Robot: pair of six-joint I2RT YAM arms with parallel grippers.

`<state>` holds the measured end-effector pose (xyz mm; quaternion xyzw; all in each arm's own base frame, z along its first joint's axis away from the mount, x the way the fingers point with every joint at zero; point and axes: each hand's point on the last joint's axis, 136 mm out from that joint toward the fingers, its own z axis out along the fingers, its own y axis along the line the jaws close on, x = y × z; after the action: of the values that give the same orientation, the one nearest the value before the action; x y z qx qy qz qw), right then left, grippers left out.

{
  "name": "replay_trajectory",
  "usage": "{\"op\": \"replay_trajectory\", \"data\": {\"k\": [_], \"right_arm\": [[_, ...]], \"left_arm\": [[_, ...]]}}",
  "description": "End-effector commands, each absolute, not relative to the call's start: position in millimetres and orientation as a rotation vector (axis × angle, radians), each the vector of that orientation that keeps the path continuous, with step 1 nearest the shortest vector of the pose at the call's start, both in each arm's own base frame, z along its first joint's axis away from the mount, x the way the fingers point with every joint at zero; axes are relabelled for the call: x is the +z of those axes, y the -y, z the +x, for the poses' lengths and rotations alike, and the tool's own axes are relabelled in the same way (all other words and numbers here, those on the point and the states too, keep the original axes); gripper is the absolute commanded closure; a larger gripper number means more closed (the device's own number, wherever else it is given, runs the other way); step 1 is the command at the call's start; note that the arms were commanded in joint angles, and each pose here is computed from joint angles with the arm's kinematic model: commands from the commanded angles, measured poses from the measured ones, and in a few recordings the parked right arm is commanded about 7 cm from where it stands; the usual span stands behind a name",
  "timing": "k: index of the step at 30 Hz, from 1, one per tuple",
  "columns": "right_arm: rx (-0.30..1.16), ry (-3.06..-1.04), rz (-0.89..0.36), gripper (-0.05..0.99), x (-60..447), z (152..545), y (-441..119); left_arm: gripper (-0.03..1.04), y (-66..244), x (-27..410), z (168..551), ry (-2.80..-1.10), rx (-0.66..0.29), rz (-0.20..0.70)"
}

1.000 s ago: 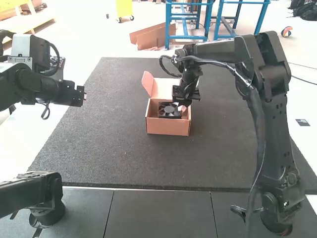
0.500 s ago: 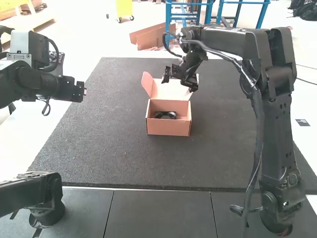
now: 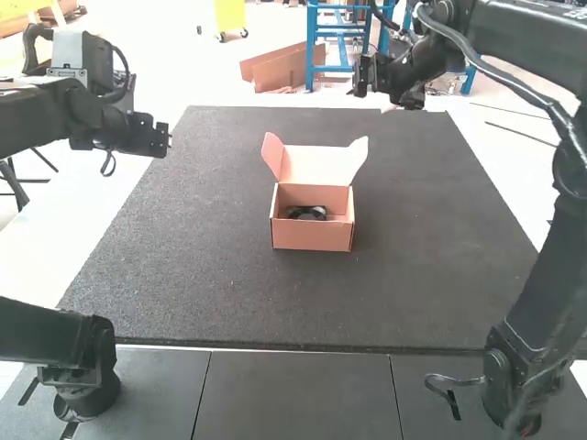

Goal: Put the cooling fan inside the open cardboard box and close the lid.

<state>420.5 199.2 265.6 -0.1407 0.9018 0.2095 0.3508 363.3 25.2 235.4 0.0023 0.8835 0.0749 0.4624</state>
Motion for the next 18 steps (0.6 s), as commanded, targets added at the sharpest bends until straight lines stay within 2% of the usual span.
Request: {"op": "replay_trajectory", "data": {"k": [1,10,14,18], "right_arm": [[0.469,-2.295,-0.351,0.02,261.9,416.1,-182.6],[0.312,-2.247,-0.153,0.02,238.3,438.4,-140.1],[0.294,-2.279,-0.136,0.02,222.1,446.6,-135.0],[0.293,-2.305,-0.135,0.02,211.2,454.8,-136.7]], "left_arm": [[0.04,-22.6,251.1,383.1,-2.136,0.193,0.018],[0.04,27.4,243.3,433.3,-2.118,0.147,0.127],[0.04,50.3,233.4,449.6,-2.119,0.147,0.167],[0.04,56.5,221.9,466.7,-2.135,0.153,0.169]]}}
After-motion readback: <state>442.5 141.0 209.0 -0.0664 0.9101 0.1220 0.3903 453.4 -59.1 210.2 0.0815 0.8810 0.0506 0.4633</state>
